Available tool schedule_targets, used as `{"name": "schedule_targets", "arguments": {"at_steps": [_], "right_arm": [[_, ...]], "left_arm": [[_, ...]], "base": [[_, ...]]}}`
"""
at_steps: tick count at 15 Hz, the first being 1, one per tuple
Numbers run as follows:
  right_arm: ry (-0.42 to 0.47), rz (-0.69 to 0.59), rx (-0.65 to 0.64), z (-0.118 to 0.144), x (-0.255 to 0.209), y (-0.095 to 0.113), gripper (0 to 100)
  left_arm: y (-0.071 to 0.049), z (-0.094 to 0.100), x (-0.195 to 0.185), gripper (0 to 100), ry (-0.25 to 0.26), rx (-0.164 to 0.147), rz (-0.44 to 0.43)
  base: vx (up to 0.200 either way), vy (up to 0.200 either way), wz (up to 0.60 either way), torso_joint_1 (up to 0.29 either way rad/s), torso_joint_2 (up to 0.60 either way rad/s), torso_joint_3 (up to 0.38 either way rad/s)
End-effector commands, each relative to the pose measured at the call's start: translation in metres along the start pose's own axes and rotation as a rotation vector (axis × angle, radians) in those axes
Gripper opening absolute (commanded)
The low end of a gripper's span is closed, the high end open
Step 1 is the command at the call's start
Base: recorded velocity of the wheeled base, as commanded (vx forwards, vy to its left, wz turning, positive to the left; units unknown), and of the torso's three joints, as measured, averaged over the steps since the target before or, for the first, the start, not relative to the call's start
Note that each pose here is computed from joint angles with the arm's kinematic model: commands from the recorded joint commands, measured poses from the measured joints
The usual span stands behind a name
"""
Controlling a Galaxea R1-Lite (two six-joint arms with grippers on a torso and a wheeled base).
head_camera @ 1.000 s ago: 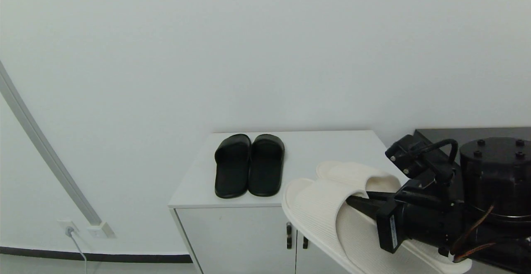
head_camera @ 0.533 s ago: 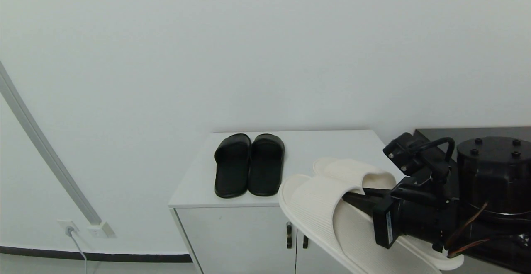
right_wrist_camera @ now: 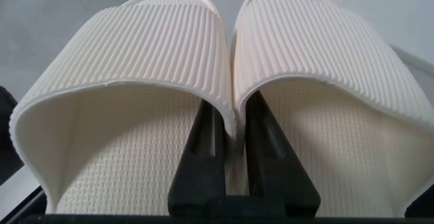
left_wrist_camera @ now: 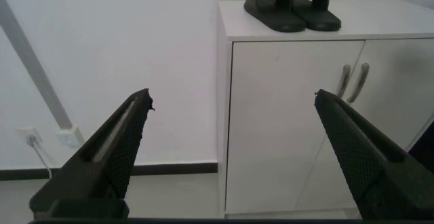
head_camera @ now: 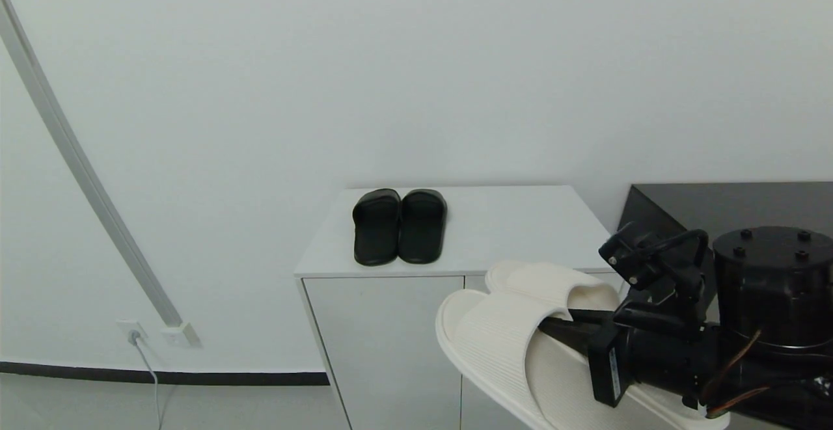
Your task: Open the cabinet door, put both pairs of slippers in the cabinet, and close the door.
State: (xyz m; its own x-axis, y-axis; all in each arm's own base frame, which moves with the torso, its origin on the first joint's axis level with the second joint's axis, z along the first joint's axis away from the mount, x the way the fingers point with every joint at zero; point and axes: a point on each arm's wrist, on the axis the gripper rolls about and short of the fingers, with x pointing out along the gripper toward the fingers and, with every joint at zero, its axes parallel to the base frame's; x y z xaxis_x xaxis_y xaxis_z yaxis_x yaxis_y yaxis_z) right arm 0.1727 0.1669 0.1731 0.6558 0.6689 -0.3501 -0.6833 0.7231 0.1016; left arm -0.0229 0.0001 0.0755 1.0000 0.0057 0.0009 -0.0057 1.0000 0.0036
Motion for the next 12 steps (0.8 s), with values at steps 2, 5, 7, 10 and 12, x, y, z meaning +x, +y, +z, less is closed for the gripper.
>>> {"name": "schedule_targets", "arguments": {"at_steps": [2, 5, 7, 10, 12], "right_arm": [[0.006, 0.001, 0.001, -0.0012, 0.0007, -0.0005, 0], [0.007, 0.001, 0.001, -0.0018, 0.0003, -0.0006, 0], [0.021, 0.001, 0.001, -0.0061, -0.0002, -0.0009, 0], [0.024, 0.000, 0.000, -0.0070, -0.0003, -0.0010, 0], [0.023, 0.001, 0.000, -0.0067, -0.0006, -0.0010, 0]], "left_arm": [[0.0000, 0.0000, 0.0001, 100, 0.001, -0.001, 0.000], [0.0000, 0.0000, 0.0001, 100, 0.001, -0.001, 0.002], [0.0000, 0.0000, 0.0001, 100, 0.001, -0.001, 0.000], [0.0000, 0.0000, 0.0001, 100, 0.001, -0.001, 0.000], [0.0000, 0.0000, 0.0001, 100, 0.001, -0.001, 0.002]], "base": [[0.000, 0.000, 0.00, 0.000, 0.00, 0.000], [0.000, 0.000, 0.00, 0.000, 0.00, 0.000], [0.000, 0.000, 0.00, 0.000, 0.00, 0.000], [0.000, 0.000, 0.00, 0.000, 0.00, 0.000], [0.000, 0.000, 0.00, 0.000, 0.00, 0.000]]}}
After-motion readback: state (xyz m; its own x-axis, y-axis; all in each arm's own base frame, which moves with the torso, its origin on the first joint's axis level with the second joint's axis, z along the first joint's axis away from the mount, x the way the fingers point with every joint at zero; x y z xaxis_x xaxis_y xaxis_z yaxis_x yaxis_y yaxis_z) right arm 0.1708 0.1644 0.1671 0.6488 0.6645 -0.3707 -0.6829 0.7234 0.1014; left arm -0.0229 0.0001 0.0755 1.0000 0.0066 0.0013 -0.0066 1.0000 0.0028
